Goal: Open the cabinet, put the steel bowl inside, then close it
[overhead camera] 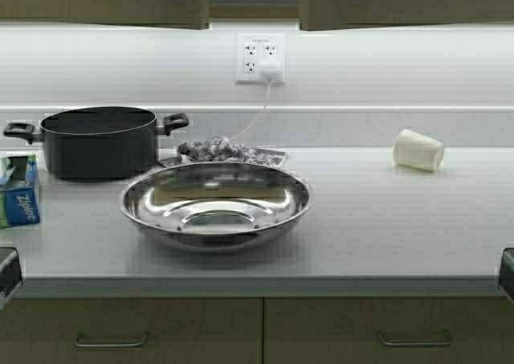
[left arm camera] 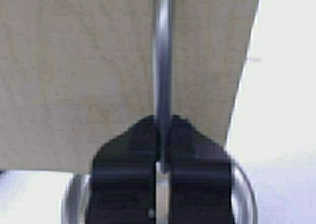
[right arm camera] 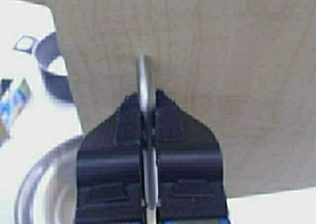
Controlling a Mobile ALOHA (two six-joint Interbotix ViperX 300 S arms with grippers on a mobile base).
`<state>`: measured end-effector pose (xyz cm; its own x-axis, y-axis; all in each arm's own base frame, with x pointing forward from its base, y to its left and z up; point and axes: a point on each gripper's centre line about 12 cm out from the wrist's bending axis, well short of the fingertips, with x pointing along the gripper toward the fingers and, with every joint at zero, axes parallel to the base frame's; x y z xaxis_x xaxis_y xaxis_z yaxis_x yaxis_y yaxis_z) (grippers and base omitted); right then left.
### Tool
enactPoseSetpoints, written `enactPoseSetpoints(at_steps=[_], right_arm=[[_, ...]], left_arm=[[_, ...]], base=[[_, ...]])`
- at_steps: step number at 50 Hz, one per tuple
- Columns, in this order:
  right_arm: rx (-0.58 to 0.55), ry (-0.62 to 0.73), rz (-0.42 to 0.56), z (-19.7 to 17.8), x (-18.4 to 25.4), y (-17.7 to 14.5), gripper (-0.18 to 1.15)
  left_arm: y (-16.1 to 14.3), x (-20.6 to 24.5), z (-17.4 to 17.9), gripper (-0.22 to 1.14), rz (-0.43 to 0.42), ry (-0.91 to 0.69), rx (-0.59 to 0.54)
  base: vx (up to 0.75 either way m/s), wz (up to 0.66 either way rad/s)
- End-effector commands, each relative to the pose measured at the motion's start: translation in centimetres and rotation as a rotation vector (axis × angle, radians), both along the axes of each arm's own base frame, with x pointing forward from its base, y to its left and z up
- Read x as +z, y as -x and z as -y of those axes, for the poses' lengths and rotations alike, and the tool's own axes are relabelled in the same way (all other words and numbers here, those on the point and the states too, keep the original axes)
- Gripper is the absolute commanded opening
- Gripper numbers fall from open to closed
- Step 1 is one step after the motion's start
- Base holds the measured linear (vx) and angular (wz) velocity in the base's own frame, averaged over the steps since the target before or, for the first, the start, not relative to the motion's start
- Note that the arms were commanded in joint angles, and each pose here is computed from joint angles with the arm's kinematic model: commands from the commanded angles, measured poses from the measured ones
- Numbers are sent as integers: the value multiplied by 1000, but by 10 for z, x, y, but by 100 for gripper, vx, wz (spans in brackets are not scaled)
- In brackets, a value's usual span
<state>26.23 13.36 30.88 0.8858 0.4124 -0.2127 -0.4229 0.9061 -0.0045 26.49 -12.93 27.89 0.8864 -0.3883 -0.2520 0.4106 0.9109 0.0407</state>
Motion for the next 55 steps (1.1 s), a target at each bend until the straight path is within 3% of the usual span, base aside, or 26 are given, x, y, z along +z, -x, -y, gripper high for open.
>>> enactPoseSetpoints(at_steps=[1, 6, 9, 12, 13, 16, 18, 20, 23, 30, 34, 37, 39, 41, 44, 47, 51, 55], right_arm=[[-107, 17, -8, 36, 2, -14, 6], [-122, 12, -7, 41, 6, -18, 12], [-94, 14, -32, 39, 4, -14, 28], [-51, 21, -67, 39, 3, -7, 56], [-39, 20, -82, 40, 3, -4, 72], [-29, 9, -102, 45, 3, 5, 99], [-40, -4, -104, 50, 4, 11, 109], [-55, -12, -105, 56, 3, 16, 109], [-60, -3, -99, 63, 4, 26, 104], [18, 52, -122, 64, 5, 57, 91], [67, -1, -181, 60, 8, 76, 73], [85, -51, -226, 58, 9, 86, 50], [90, -76, -233, 56, 11, 90, 31], [96, -86, -226, 54, 13, 90, 12], [103, -86, -187, 50, 17, 88, -7], [111, -88, -134, 44, 23, 82, -3], [152, -81, -118, 28, 25, 74, 9], [192, -62, -122, 10, 22, 63, 8]], left_arm=[[-9, 19, -32, 3, 64, 3, 105], [-11, 19, -36, 7, 83, -18, 121], [-9, 15, -35, 19, 73, -46, 103], [-5, 11, -34, 43, 55, -78, 77], [-4, 11, -34, 52, 48, -77, 72], [3, 10, -35, 84, 32, -64, 66], [9, 9, -38, 104, 31, -50, 68], [16, 6, -40, 112, 30, -41, 71], [28, 6, -44, 106, 42, -30, 70], [60, 11, -50, 71, 35, -8, 24], [77, 18, -50, 31, 8, -6, -26], [89, 23, -49, -3, -3, 6, -59], [95, 28, -49, -16, 8, 33, -67], [98, 32, -48, -14, 14, 67, -76], [100, 37, -44, 0, 19, 104, -93], [96, 38, -38, 10, 27, 115, -105], [85, 34, -25, 6, 16, 122, -123], [70, 29, -7, 2, 16, 121, -137]], base=[[-16, 3], [-15, 3], [-14, 4], [-13, 5], [-13, 6], [-12, 4], [-12, 1], [-11, 0], [-11, -1], [-10, 1], [-9, 2], [-8, 1], [-6, -4], [-5, -8], [-4, -10], [-5, -10], [-7, -5], [-8, -3]])
